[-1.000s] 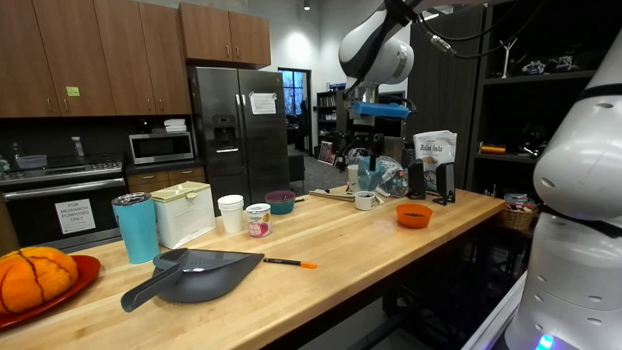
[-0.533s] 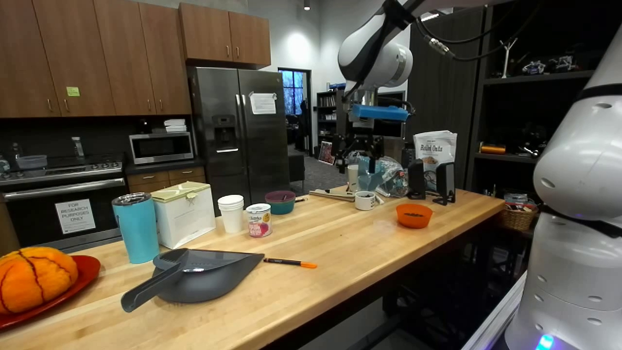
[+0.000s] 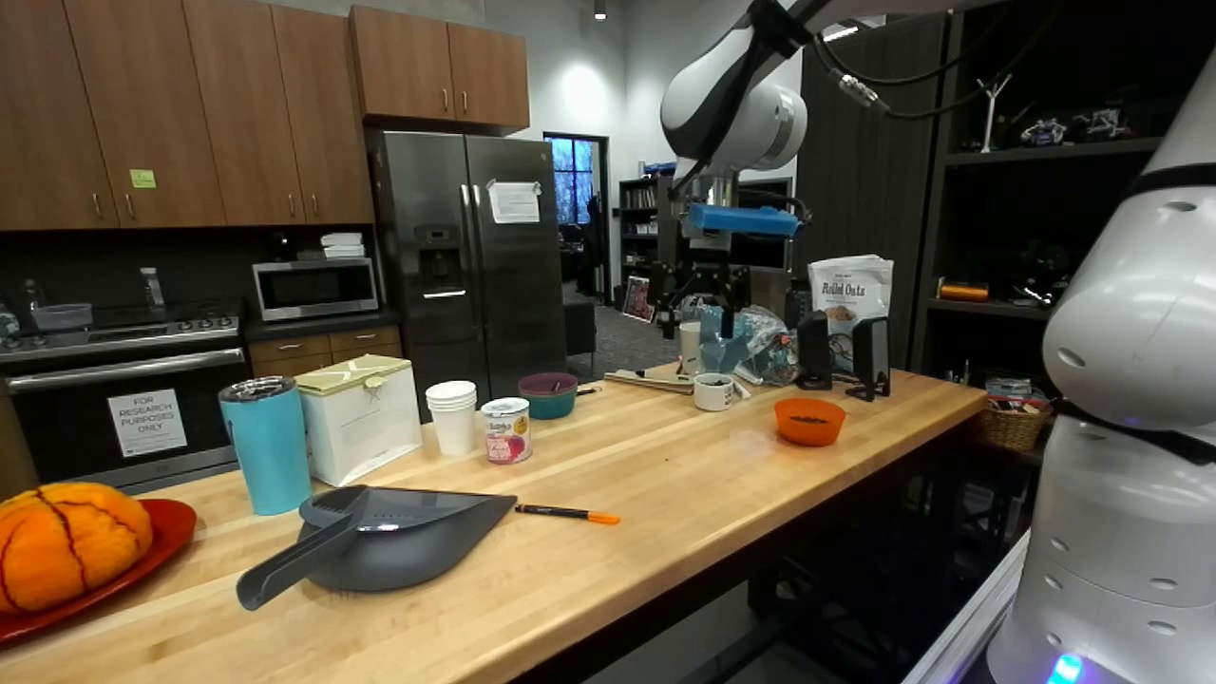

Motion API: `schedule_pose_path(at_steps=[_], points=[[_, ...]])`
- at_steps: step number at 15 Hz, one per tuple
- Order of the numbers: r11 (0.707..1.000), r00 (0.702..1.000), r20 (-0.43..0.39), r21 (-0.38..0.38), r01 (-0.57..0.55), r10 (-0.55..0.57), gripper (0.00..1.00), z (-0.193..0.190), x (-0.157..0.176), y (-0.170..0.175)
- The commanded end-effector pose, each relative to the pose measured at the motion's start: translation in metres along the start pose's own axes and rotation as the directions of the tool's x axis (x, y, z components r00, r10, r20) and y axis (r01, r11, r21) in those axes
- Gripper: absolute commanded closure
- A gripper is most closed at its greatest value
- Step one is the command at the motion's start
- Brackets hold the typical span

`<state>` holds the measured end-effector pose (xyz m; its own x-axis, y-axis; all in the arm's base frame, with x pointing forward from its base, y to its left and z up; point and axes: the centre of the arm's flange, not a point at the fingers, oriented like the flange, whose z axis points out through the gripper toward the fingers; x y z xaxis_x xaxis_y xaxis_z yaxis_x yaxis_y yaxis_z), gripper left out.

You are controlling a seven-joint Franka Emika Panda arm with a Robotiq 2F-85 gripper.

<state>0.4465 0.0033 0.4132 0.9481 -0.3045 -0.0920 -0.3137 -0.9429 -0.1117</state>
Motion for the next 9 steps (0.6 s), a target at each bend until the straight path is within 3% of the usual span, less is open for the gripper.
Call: schedule_pose_path(at_steps=[1, 6, 9], points=[[1.000, 1.000, 0.000, 0.000, 0.000, 0.000, 0.00, 0.000, 0.000, 0.000], [1.000, 1.000, 0.000, 0.000, 0.000, 0.000, 0.00, 0.000, 0.000, 0.000], [0.998, 0.998, -0.030, -0.012, -0.055, 0.055, 0.00, 0.007, 0.014, 0.010]])
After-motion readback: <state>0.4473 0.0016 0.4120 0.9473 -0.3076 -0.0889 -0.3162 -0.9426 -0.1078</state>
